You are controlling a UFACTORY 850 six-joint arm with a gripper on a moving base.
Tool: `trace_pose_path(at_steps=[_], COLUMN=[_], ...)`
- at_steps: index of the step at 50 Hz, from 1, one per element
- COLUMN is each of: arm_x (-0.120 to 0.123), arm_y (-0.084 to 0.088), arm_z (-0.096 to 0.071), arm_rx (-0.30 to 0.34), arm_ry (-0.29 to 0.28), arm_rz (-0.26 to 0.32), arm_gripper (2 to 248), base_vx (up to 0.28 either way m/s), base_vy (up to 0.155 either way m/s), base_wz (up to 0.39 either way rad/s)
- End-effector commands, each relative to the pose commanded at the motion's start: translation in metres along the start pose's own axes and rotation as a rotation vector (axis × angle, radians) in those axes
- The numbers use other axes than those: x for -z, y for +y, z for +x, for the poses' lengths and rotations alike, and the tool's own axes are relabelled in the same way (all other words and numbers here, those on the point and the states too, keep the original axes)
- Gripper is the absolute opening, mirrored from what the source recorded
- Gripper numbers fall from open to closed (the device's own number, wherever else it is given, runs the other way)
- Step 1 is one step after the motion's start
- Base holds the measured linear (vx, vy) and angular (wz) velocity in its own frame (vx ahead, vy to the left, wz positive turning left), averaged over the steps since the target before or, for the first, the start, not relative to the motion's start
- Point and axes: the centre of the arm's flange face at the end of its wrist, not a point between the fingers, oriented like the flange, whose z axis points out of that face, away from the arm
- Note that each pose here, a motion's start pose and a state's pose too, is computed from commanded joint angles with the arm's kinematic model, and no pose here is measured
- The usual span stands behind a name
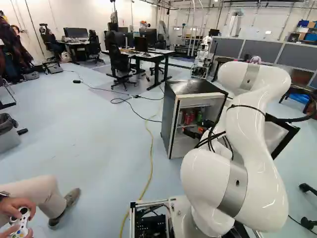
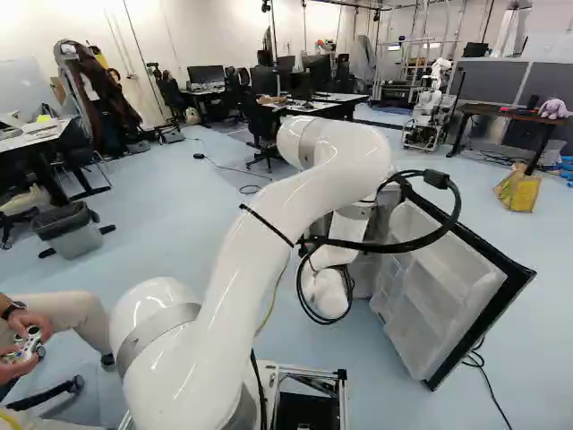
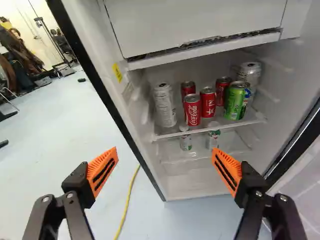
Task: Grab a drink from the fridge
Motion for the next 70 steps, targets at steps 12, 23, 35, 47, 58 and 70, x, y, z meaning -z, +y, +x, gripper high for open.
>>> trace_pose_path(at_steps=[12, 23, 35, 47, 58, 70], arm_x=[-0.018, -0.033, -0.046, -0.058, -0.069, -0.082], arm_y=[0.01, 0.018, 0.025, 0.027, 0.029, 0.031], arm_z=[-0.011, -0.016, -0.014, -0.012, -0.012, -0.012], arm_rx=[0.004, 0.011, 0.023, 0.036, 0.049, 0.062], arm_ry=[0.033, 0.07, 0.108, 0.125, 0.138, 0.143], arm_rz=[-0.031, -0.06, -0.092, -0.091, -0.082, -0.073], arm_gripper=[247, 247, 247, 247, 247, 247], base_vx=[0.0, 0.0, 0.0, 0.0, 0.0, 0.0], base_vy=[0.0, 0.0, 0.0, 0.0, 0.0, 0.0], base_wz=[0.0, 0.0, 0.0, 0.0, 0.0, 0.0])
